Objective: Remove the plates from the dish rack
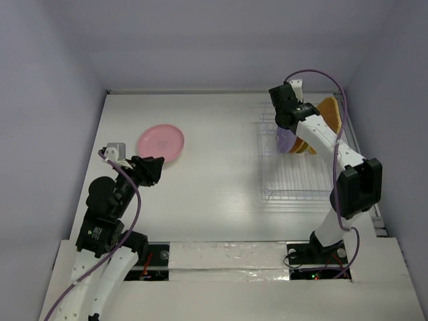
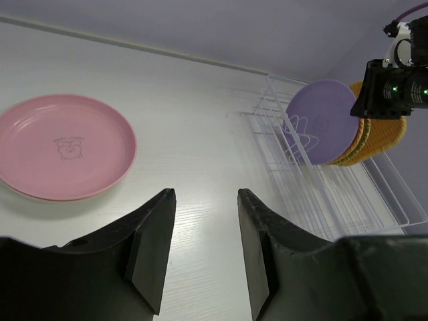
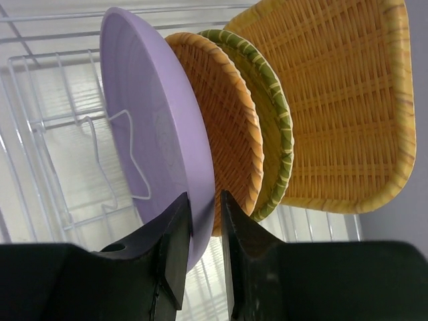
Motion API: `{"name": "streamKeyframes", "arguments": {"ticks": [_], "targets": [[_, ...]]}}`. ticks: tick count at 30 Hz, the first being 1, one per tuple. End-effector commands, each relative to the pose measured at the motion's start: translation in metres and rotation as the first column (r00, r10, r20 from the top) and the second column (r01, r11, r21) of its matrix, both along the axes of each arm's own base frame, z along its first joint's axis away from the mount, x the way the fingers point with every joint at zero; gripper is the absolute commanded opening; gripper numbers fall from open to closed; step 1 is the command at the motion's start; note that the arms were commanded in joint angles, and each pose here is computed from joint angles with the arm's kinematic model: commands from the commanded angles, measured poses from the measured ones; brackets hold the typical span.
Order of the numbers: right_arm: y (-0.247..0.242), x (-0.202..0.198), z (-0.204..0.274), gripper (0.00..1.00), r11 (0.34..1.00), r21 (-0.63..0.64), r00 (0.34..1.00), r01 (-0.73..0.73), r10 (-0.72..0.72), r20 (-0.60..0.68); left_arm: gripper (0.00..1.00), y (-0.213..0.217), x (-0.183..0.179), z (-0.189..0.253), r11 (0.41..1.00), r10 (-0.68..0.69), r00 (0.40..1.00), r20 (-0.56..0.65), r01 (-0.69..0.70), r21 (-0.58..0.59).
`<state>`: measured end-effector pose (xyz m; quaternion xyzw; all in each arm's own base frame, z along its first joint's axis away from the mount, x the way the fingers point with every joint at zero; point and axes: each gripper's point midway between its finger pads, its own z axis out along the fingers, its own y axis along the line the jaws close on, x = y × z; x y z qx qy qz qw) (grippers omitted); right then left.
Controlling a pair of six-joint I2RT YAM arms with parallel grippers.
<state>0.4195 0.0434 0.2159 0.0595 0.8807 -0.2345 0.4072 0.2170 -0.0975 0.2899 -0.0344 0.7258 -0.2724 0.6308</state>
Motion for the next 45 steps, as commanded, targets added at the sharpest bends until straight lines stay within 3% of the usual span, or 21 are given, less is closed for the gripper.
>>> {"name": "streamKeyframes", "arguments": {"ticks": [1, 6, 14, 26, 35, 40, 45], "targets": [[-0.011, 0.001, 0.022, 0.29, 0.998, -0.056, 0.999, 0.028, -0.027, 0.016, 0.39, -0.001, 0.0, 0.014, 1.0, -0.006, 0.998, 0.058, 0.007, -0.011], [-0.011, 0.004, 0.032, 0.14, 0.998, -0.056, 0.999, 0.027, -0.026, 0.026, 0.39, 0.0, 0.0, 0.014, 1.0, -0.006, 0.998, 0.06, 0.007, -0.01], [-0.007, -0.002, 0.057, 0.01, 0.995, -0.094, 0.998, 0.028, -0.022, 0.055, 0.39, 0.0, -0.003, 0.018, 1.0, -0.006, 0.997, 0.075, 0.007, -0.017], [-0.016, -0.037, 0.118, 0.0, 0.991, -0.115, 0.99, 0.069, -0.054, 0.129, 0.39, 0.002, -0.006, 0.021, 1.0, -0.004, 0.996, 0.088, 0.006, -0.022], [0.007, -0.058, 0.157, 0.0, 0.999, 0.018, 0.968, -0.043, 0.038, 0.249, 0.39, 0.002, -0.005, 0.02, 1.0, 0.001, 0.996, 0.084, 0.001, -0.023], [0.088, -0.035, 0.153, 0.0, 0.943, 0.177, 0.912, -0.282, 0.207, 0.353, 0.39, 0.003, -0.006, 0.021, 1.0, 0.005, 0.996, 0.085, -0.003, -0.026], [0.227, -0.005, 0.119, 0.0, 0.739, 0.398, 0.823, -0.543, 0.374, 0.427, 0.39, 0.004, -0.004, 0.018, 1.0, 0.012, 0.997, 0.075, -0.01, -0.026]]}}
